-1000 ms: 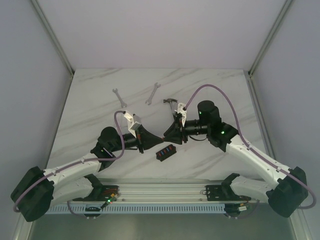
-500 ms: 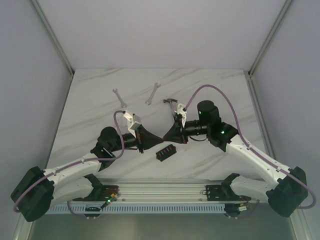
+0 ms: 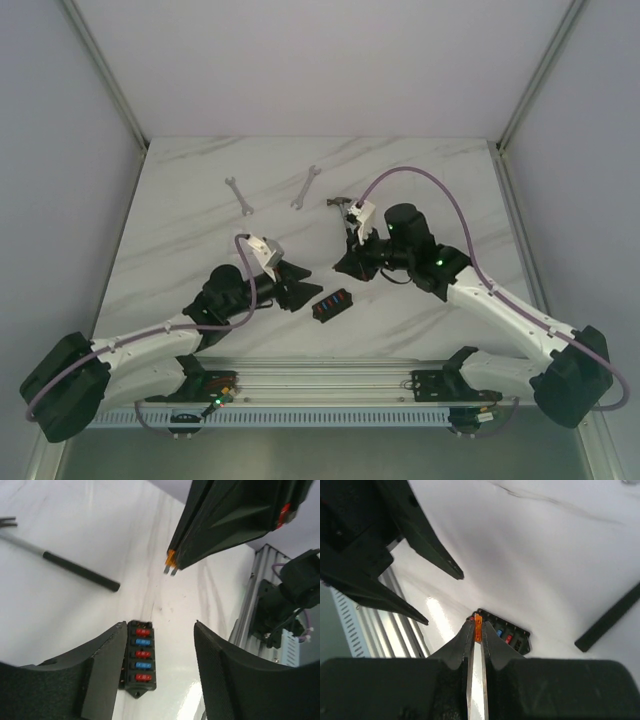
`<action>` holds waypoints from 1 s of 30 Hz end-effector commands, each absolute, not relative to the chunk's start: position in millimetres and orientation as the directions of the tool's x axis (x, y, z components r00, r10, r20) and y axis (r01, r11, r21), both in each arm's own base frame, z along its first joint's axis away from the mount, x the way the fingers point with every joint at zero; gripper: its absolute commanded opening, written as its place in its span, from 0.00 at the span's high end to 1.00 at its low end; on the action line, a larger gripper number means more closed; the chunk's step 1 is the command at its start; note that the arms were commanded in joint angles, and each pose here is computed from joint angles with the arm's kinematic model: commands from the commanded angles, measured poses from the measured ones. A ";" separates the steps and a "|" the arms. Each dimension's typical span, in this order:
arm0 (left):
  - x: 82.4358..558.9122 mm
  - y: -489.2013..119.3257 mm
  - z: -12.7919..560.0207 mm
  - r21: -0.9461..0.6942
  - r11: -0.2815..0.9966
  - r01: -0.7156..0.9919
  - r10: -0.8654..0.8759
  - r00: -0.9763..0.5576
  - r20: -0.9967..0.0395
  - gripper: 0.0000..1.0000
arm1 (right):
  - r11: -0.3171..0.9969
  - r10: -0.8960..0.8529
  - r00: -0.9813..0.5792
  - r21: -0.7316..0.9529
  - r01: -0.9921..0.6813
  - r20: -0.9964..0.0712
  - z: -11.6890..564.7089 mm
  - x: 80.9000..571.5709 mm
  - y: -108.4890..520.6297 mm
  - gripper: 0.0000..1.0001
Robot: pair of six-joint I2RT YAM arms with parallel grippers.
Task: Snap on the fuse box
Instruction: Pick up the fuse from the center of the board, then install the fuse at the fuse box base.
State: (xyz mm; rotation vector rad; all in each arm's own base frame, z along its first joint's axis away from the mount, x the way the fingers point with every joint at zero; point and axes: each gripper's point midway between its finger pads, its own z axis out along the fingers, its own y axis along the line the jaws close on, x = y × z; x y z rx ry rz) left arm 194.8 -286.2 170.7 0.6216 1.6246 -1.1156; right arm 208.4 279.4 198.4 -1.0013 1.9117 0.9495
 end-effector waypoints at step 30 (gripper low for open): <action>190.1 -305.7 41.4 -0.173 0.632 0.755 0.212 -0.384 -0.899 0.16 | 0.866 -0.366 -0.662 0.023 -0.500 -0.654 101.5 227.6 239.8 1.00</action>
